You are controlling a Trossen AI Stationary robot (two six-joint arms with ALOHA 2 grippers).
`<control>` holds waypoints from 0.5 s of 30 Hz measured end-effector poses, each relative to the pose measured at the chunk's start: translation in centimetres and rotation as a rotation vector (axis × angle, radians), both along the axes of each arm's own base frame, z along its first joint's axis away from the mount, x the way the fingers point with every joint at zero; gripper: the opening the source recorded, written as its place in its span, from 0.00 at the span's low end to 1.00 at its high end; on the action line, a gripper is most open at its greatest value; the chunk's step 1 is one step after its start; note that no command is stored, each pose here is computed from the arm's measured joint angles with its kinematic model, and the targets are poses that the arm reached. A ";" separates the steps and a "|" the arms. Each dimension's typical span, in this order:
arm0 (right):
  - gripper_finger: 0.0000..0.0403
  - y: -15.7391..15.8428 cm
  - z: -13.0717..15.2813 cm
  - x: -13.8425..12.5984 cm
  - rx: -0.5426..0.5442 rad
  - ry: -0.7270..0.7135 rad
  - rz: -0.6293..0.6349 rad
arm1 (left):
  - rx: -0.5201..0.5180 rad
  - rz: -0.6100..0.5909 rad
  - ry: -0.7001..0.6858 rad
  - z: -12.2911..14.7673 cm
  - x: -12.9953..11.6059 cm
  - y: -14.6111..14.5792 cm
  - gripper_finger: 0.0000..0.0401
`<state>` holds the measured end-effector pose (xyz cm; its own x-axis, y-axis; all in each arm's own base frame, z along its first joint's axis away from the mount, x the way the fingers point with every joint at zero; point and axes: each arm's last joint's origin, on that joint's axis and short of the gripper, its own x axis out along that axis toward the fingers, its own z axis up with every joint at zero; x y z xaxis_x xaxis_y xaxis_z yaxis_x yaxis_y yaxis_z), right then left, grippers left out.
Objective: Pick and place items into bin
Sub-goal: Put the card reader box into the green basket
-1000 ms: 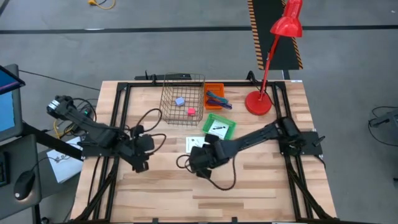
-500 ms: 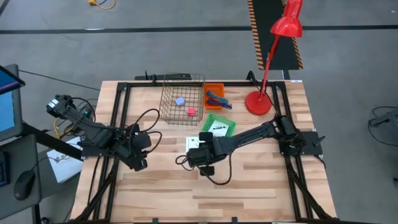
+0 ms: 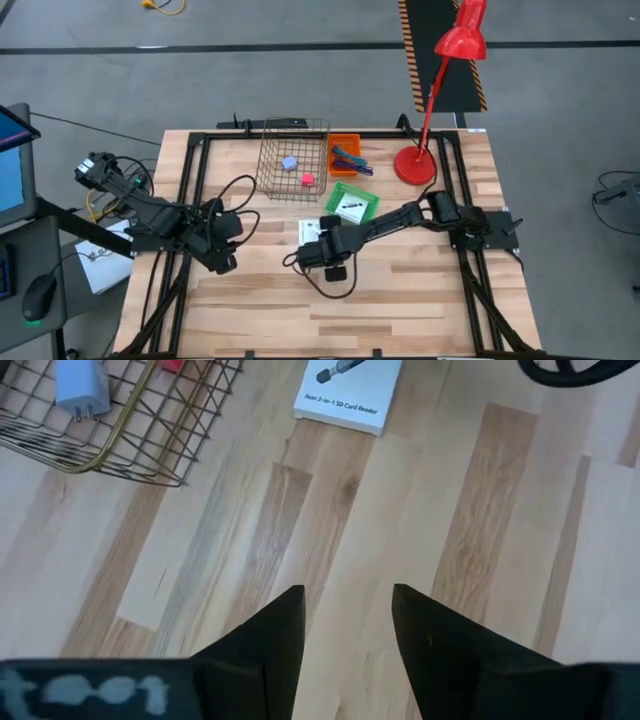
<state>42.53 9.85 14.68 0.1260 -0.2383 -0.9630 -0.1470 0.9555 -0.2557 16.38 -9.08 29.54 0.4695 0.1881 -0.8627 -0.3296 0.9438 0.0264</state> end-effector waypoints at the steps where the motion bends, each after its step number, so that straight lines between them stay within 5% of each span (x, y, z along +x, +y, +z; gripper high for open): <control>1: 0.38 -0.2 0.0 0.0 -0.003 0.001 0.003 | 0.000 0.000 0.000 0.0 0.0 0.0 0.36; 15: 0.35 -0.7 -2.2 0.9 0.012 0.043 0.107 | -0.004 0.005 -0.001 0.0 0.0 0.0 0.36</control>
